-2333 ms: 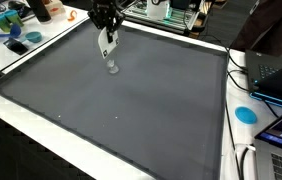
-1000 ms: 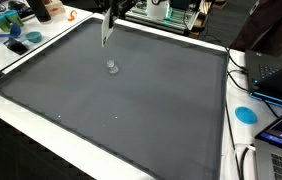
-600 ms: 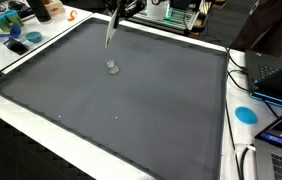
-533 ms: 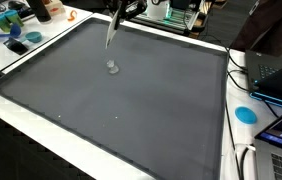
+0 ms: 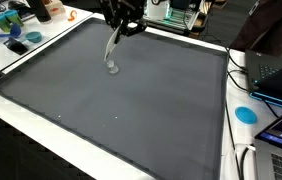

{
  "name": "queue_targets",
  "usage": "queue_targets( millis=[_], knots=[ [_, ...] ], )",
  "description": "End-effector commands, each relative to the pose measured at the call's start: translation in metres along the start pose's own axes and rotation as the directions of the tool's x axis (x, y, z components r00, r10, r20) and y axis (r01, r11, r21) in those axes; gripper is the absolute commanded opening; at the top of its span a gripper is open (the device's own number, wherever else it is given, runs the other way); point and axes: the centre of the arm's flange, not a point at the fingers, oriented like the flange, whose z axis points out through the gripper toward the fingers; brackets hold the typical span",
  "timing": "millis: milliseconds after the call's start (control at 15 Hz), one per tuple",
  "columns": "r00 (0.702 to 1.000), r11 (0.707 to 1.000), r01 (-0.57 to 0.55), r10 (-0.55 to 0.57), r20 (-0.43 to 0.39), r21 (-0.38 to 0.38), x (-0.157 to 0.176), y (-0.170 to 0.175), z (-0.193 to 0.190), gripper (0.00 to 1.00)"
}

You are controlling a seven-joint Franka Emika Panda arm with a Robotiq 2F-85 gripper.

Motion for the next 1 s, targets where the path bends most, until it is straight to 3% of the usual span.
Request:
queue_targets(
  millis=[0, 400, 933],
  knots=[
    [0.999, 0.999, -0.027, 0.028, 0.028, -0.026, 0.012, -0.009, 0.017, 0.01],
    [0.995, 0.999, -0.052, 0.052, 0.081, 0.002, 0.030, -0.007, 0.035, 0.01],
    [0.957, 0.998, -0.060, 0.058, 0.284, -0.003, 0.039, -0.006, 0.057, 0.01]
  ],
)
